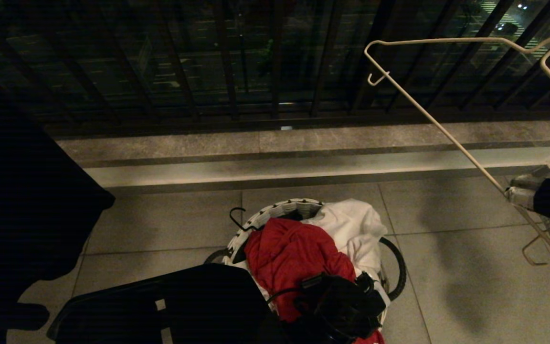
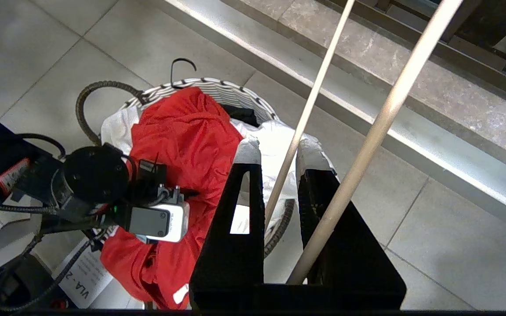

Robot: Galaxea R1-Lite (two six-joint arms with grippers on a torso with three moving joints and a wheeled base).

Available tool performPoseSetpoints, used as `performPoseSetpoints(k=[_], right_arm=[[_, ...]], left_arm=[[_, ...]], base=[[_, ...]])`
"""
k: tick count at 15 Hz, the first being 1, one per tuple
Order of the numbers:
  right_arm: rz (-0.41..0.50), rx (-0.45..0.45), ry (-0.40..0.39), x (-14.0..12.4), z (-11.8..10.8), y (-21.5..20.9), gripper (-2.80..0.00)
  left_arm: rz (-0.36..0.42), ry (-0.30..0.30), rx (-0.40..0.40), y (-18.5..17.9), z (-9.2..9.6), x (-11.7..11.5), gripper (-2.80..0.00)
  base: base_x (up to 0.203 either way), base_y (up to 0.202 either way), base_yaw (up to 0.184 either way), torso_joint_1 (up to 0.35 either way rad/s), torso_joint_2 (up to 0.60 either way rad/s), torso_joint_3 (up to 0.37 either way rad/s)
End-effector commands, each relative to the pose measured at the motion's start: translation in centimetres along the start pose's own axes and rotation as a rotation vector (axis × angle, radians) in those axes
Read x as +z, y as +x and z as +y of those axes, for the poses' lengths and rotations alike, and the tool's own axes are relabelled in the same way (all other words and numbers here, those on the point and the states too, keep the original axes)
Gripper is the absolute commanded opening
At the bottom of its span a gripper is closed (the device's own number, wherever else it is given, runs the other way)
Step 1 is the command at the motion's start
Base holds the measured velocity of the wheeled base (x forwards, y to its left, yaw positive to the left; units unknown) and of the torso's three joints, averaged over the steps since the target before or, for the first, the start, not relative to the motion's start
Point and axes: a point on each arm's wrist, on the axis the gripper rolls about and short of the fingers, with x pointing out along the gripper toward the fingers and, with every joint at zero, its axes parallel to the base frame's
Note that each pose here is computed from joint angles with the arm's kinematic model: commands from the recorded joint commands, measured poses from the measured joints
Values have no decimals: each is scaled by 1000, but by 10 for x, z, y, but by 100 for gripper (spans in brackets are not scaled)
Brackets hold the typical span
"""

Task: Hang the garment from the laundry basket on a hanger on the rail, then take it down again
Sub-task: Pick up clothes from the basket

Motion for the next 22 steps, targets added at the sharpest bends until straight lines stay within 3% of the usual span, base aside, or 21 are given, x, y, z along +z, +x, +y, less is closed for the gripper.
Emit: performPoseSetpoints(k=[1, 6, 9, 13, 17, 22], right_arm=[[-4, 2, -5, 0, 1, -1, -280], [-25, -3, -17, 4, 3, -7, -280], [-30, -3, -21, 4, 4, -8, -280], [-29, 1, -22, 4, 4, -8, -280], [-24, 20, -19, 2, 4, -7, -280], [-11, 73, -4, 0, 3, 1, -280]], left_arm=[[-30, -24, 25, -6, 11, 9, -280], [-113, -100, 91, -36, 42, 26, -280], [-125, -129, 105, -62, 58, 29, -280], [-117, -230, 173, -87, 93, 24, -280], [-83, -290, 243, -110, 124, 10, -280], [14, -441, 248, -131, 150, -2, -280]], base=[[0, 0, 0, 0, 0, 0], [0, 0, 0, 0, 0, 0], [0, 0, 0, 0, 0, 0], [0, 0, 0, 0, 0, 0], [0, 0, 0, 0, 0, 0], [0, 0, 0, 0, 0, 0]])
